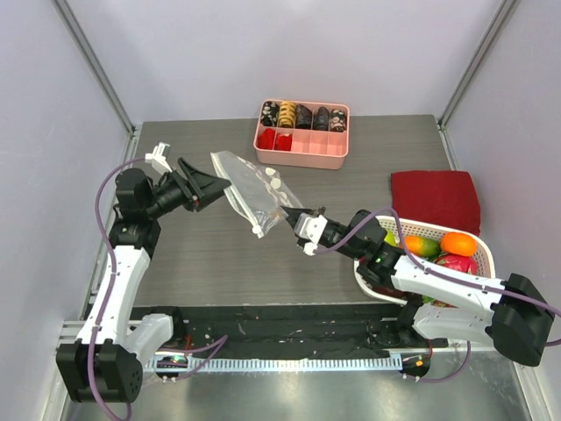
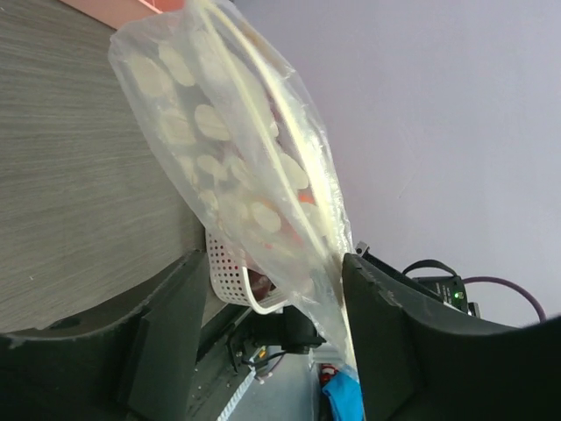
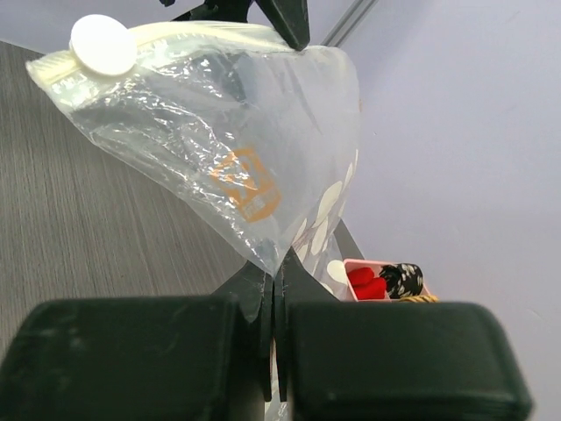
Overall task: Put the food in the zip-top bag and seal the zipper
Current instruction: Open the zipper of the food storage bag at the center of the board.
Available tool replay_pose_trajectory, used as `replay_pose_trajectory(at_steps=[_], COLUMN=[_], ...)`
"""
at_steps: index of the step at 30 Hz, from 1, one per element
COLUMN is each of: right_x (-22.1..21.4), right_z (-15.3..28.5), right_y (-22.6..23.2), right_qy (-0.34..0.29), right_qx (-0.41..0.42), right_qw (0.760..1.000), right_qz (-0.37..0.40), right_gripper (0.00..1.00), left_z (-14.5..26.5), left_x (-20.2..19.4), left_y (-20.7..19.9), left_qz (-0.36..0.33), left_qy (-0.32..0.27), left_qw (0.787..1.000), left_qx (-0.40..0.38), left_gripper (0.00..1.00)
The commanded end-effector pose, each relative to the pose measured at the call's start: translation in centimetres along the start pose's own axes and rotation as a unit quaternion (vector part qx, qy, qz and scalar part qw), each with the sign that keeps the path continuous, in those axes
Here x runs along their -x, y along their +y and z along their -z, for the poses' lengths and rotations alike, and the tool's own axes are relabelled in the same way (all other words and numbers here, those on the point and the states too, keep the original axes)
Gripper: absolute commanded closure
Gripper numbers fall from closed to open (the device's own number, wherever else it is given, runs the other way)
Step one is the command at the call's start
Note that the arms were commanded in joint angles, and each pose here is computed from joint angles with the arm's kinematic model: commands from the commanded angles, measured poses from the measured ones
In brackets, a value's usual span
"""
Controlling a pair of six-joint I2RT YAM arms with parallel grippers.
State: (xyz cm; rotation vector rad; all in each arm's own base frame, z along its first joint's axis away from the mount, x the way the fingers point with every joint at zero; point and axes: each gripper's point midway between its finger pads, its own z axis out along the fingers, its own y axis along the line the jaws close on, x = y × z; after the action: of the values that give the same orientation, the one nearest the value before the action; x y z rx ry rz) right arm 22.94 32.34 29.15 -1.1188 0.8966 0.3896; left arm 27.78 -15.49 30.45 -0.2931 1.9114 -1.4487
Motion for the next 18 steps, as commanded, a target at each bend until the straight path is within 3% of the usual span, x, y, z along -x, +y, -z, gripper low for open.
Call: replay_pose_trajectory(at_steps=[1,7,18], right_x=[3.0,2.7,1.7], right_z=[-0.4,-0.7,-0.5], right_y=[-1.6,-1.9,-2.0], right_qy=[-0.05,-0.04,-0.022], right_qx=[-0.024,-0.036,-0.044], right_qw=[0.998,0.998,0.998], right_qz=[0.026,0.02,0.027], right_gripper=[0.99,0.99,0.99], left_z=[0.2,0.4,1.0], left_x=[-0.6,-1.3,-2.5], left_y=[-2.0,-1.6,-1.0], left_qz=[-0.03,-0.024,-0.013], left_qy=[0.002,0.008,0.012], left_qw=[0.999,0.999,0.999], left_qx=[-0.035,-0.034,-0.034], left_gripper=[0.4,0.46,0.49])
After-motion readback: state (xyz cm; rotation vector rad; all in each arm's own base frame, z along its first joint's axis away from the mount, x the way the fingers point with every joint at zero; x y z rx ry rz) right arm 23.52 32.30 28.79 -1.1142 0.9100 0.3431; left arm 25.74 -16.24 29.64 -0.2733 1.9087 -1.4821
